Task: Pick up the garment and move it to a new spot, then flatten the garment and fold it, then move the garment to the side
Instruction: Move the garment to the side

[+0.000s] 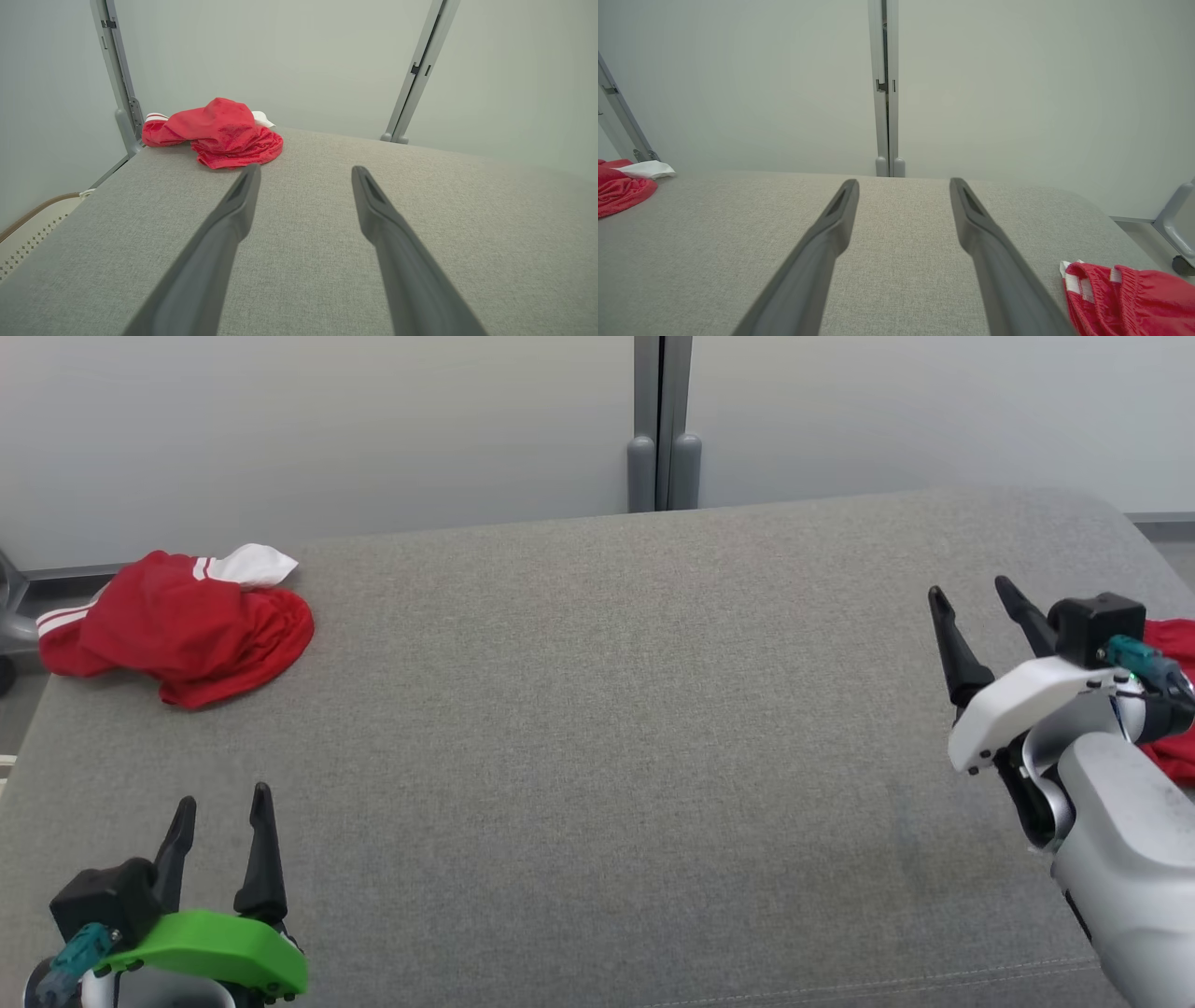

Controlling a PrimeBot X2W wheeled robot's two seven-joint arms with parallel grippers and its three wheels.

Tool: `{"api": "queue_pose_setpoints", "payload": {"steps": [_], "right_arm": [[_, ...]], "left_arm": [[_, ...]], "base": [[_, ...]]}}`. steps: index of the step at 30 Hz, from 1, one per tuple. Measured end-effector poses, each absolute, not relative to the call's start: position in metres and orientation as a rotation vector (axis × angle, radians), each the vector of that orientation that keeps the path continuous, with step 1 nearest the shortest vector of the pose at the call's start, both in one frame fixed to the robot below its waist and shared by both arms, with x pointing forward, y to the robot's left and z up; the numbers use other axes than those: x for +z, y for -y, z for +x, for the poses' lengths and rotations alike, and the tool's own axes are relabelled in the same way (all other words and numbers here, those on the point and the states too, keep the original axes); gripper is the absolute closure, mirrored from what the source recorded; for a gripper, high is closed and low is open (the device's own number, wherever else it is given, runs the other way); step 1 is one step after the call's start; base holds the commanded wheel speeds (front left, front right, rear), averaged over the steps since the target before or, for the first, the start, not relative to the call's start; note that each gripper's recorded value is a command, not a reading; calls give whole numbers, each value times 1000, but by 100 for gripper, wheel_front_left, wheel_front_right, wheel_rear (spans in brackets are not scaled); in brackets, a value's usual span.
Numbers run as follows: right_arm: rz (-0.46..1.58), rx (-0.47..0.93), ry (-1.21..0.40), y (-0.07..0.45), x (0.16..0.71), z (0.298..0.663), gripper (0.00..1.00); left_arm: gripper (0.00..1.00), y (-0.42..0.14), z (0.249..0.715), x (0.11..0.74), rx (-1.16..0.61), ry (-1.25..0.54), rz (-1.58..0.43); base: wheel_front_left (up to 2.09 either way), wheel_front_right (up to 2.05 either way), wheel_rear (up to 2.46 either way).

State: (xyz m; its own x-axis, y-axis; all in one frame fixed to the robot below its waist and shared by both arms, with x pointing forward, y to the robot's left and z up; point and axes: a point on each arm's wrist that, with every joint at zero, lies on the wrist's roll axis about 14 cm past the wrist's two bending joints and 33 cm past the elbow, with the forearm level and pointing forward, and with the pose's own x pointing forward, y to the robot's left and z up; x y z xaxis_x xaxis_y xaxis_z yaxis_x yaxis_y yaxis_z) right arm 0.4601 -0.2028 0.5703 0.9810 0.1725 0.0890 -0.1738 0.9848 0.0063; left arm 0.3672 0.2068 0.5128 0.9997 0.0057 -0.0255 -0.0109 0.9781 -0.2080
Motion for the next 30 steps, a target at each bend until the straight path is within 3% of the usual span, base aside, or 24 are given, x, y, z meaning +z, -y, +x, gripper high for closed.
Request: {"api": "queue_pose_setpoints", "payload": {"steps": [21,30], "right_arm": [[141,145,60,167,550,379,0],[148,170,30,151,550,366,0]], "left_arm": [[0,-213,338,505,58,-27,-229],[0,-202,338,499,38,-51,-234]], "base": [[0,0,0],[0,0,0]]}}
